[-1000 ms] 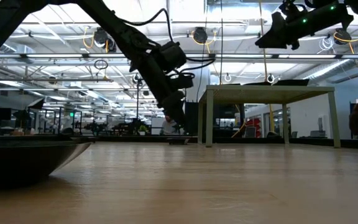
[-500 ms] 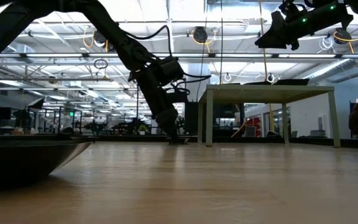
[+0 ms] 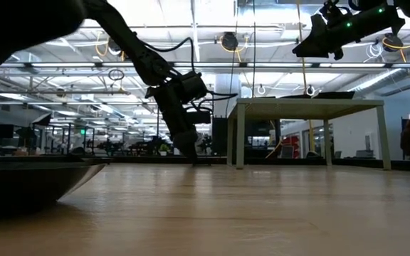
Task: Pick & Place Mini shaped plates
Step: Stack the right square plate on top of the square plate on the shelf
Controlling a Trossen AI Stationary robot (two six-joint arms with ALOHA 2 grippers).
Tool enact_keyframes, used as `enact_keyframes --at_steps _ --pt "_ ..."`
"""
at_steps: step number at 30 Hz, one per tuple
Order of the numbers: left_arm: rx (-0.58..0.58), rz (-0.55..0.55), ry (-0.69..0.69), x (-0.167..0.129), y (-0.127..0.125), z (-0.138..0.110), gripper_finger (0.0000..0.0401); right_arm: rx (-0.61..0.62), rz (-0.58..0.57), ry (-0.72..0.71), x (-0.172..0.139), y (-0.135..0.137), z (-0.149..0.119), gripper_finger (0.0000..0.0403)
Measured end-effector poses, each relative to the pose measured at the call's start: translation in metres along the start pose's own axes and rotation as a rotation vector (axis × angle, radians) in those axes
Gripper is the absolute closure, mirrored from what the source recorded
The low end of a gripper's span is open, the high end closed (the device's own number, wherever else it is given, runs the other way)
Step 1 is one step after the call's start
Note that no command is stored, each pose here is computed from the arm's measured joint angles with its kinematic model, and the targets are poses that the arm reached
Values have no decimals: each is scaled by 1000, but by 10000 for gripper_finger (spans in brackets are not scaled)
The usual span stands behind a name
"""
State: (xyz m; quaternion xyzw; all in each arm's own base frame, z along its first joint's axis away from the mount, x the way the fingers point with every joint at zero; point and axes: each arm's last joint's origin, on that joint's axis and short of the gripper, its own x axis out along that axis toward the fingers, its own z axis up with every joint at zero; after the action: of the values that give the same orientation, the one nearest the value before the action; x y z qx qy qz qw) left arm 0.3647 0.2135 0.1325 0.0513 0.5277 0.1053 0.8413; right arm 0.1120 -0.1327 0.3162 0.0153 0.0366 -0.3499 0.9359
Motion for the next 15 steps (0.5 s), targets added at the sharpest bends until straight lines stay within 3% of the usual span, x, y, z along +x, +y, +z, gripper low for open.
enact_keyframes --at_steps 6,9,15 --pt "-70 -7 52 -10 -2 -2 394 0 0 0 0 0 0 277" --pt "-81 -114 12 -29 -7 2 392 -1 -1 1 0 0 0 277" --pt "33 -271 -95 -65 -51 27 396 -28 -1 0 0 0 0 277"
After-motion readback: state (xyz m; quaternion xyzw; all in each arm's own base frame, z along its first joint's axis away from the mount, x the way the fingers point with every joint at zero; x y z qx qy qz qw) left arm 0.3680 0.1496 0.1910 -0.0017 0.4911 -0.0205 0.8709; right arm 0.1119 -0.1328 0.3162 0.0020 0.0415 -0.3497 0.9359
